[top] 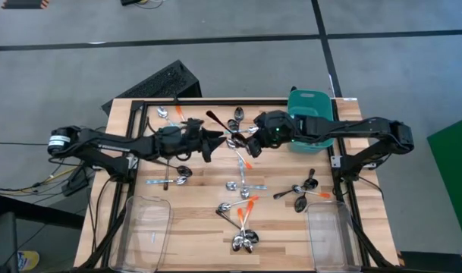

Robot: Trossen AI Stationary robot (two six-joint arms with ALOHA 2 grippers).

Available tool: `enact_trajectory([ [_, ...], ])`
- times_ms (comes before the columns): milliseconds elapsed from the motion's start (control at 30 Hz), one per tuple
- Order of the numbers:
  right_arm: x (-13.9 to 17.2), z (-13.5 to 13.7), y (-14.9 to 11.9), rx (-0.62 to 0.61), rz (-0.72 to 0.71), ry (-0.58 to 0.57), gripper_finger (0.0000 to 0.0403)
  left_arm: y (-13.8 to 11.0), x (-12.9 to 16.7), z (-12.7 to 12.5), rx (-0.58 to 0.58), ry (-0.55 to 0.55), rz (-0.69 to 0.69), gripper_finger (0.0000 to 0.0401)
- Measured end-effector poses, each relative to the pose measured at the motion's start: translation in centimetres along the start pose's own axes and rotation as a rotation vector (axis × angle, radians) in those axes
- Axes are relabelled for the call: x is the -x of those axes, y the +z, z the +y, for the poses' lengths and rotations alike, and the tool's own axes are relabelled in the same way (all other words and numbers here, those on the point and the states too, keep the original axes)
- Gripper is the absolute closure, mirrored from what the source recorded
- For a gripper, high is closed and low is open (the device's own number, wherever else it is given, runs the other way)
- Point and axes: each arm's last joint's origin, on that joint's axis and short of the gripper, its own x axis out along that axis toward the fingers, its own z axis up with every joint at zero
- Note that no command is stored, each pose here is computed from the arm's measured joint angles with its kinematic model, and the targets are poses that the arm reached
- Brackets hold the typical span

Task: Sort silverware by color (type)
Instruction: Put the black spoon into the left transparent bin

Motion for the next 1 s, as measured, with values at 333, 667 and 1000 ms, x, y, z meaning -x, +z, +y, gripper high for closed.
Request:
enact_trajectory([
  [333, 0.0, 0.4, 0.2, 0.009, -0.028, 0.027, 0.0396, 1.5, -0.3, 0.5, -0.043, -0.03, -0.108, 0.0263],
  [667, 0.0, 0.7, 0.2, 0.041, -0.05, 0.038, 0.0396, 2.2, -0.5, 1.4, -0.058, -0.055, -0.118, 0.0346],
  [1000, 0.0, 0.6, 0.3, 0.105, -0.026, 0.065, 0.0346, 2.3, -0.3, 1.3, -0.04, -0.098, -0.086, 0.0399],
])
